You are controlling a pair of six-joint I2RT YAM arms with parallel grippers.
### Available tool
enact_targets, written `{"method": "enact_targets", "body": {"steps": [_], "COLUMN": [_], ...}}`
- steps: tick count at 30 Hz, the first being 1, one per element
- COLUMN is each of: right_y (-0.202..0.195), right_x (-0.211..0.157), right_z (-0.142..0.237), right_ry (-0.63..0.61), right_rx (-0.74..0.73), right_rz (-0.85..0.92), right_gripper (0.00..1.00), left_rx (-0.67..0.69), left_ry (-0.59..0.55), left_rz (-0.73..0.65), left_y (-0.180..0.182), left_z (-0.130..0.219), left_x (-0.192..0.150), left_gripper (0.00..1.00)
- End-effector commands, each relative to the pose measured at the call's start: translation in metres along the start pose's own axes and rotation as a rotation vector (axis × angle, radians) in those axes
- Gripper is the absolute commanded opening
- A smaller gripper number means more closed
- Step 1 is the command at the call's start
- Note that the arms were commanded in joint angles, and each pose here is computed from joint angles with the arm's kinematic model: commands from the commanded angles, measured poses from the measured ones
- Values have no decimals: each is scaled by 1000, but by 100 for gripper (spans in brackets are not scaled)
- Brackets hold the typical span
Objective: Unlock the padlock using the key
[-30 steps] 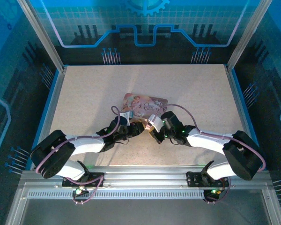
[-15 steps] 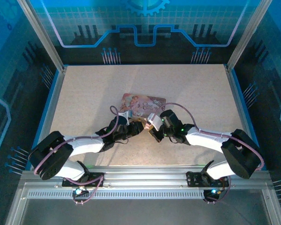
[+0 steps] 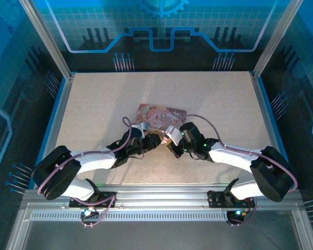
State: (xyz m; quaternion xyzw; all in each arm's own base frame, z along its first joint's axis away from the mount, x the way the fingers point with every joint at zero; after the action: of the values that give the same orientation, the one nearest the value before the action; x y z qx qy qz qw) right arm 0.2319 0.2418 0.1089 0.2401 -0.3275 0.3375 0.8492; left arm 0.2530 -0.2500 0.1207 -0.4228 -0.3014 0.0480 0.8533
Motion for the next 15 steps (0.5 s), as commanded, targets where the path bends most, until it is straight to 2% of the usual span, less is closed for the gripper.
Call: {"method": "enact_targets", "body": {"steps": [1,15], "right_y": [-2,-7], "right_x": [-7,3], "right_z": [1,-1], "right_ry": [10,-10], "right_rx": [-7,-3], "right_rz": [-29,-40], "right_gripper": [1,1], "left_rx": [-134,-138], "left_ry": [0,13], "left_rz": [-6,-4], "left_y": [-38,-42], "left_z": [7,7], "left_x": [11,11], "left_gripper": [25,25]}}
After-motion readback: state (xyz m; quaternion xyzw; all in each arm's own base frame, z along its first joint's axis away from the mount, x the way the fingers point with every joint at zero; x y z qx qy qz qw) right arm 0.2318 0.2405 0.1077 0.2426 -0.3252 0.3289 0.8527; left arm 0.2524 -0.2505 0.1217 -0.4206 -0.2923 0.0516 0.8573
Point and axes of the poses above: each hand's point on the last joint's axis, 136 mm out from that joint toward the fingers, its own z axis back along the fingers, its own y axis along the line the jaws close on, x = y × z, the point moved 4 cm from there along z, back along the fingers, and after that the axes turned 10 degrees about -z, right-handed, at the moved point
